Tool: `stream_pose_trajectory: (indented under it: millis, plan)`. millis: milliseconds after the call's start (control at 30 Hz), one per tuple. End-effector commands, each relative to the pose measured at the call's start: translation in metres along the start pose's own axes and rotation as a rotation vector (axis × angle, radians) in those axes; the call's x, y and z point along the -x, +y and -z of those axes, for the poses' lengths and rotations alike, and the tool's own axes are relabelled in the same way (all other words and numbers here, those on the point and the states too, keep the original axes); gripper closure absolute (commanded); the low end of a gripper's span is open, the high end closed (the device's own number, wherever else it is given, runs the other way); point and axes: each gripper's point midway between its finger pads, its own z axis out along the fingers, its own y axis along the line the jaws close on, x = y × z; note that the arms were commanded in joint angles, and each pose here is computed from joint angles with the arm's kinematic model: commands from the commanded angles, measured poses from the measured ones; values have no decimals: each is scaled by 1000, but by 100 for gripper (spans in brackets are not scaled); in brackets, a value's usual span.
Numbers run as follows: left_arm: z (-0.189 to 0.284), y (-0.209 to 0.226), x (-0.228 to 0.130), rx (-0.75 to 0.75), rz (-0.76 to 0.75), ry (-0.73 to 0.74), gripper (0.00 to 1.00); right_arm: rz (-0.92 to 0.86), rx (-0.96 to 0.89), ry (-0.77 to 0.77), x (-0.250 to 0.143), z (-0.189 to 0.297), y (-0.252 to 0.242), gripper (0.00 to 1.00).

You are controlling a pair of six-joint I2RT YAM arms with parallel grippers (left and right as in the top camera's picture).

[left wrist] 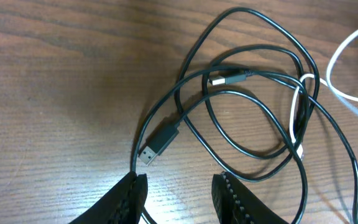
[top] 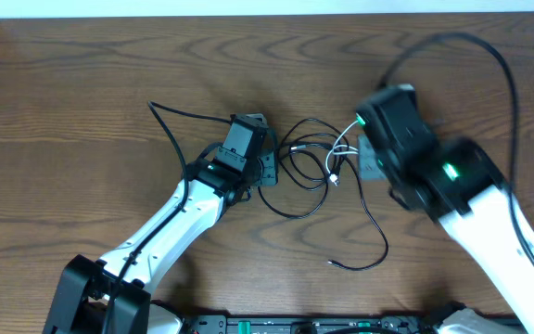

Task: Untangle cables

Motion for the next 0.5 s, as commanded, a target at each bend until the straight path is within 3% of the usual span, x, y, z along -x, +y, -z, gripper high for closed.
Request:
stream_pose_trajectory:
  millis: [0, 167, 400, 433, 467]
  plan:
    - [3, 2, 3, 4, -15, -23, 60, 62, 60, -35, -20, 2, -3, 99]
    - [3, -1, 4, -9, -15, -25, 60, 49, 40, 50, -63, -31, -9, 96]
    - [3, 0, 3, -8, -15, -23, 60, 40, 73, 118, -85, -74, 3, 93]
    - [3, 0, 3, -8, -15, -22, 60, 40, 80, 130, -86, -77, 5, 76]
    - [3, 0, 3, -8, -15, -23, 60, 42, 85, 140, -88, -80, 7, 51]
